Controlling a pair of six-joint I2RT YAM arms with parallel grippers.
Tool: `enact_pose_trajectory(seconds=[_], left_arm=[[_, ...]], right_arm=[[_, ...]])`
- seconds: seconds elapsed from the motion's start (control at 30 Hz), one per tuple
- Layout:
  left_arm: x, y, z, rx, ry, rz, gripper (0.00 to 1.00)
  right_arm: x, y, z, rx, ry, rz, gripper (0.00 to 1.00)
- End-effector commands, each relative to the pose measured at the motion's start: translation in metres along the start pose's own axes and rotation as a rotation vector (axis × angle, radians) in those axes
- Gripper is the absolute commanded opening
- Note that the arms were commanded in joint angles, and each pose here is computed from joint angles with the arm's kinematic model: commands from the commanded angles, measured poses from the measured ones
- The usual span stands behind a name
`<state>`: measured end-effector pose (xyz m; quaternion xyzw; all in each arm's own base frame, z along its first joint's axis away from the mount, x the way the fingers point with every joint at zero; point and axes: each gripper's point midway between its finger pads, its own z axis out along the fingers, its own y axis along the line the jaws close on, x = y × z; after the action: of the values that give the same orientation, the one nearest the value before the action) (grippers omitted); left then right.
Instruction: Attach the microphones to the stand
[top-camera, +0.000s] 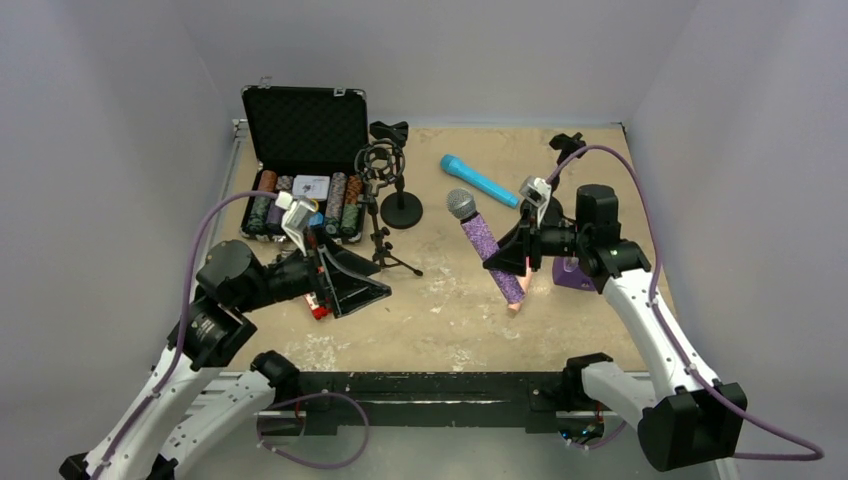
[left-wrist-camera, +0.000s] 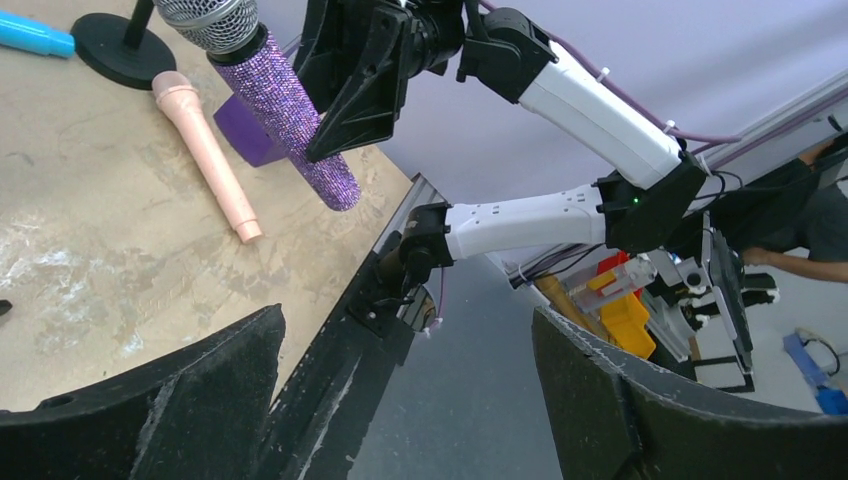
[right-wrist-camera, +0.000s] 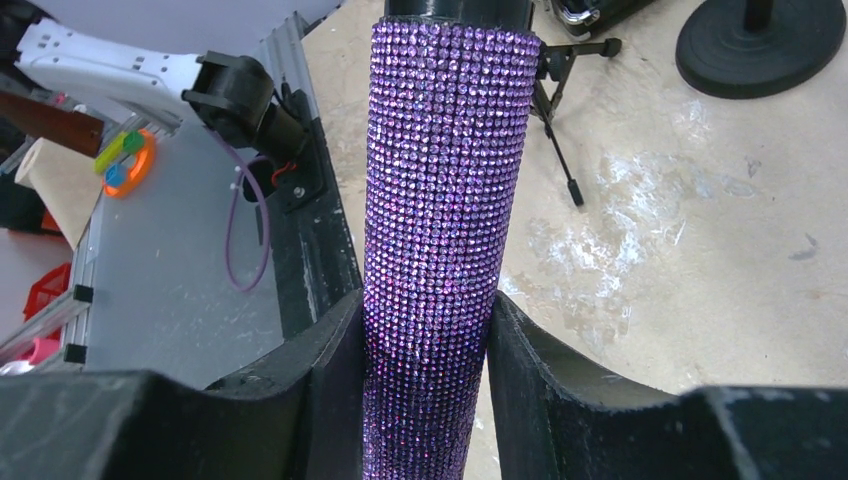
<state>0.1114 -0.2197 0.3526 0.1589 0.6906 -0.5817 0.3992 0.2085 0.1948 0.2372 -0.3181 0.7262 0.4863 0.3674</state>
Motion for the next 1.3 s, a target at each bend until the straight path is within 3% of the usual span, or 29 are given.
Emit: enact_pose_trajectory(seconds=[0.0, 0.23, 1.27], left_arm=[[-0.018, -0.02, 0.009, 0.038, -0.032, 0.074, 0.96], [-0.018, -0.03, 0.032, 0.048, 0.004, 0.093, 0.96], [-0.061, -0.007, 0.139, -0.028, -0.145, 0.092, 0.96]], right_arm=[[-0.01, 0.022, -0.006, -0.114, -0.045, -0.114, 0.0], [-0.014, 0.037, -0.012, -0.187, -0.057, -0.149, 0.0], [-0.031, 0.075, -0.026, -0.376, -0.069, -0.14, 0.0]])
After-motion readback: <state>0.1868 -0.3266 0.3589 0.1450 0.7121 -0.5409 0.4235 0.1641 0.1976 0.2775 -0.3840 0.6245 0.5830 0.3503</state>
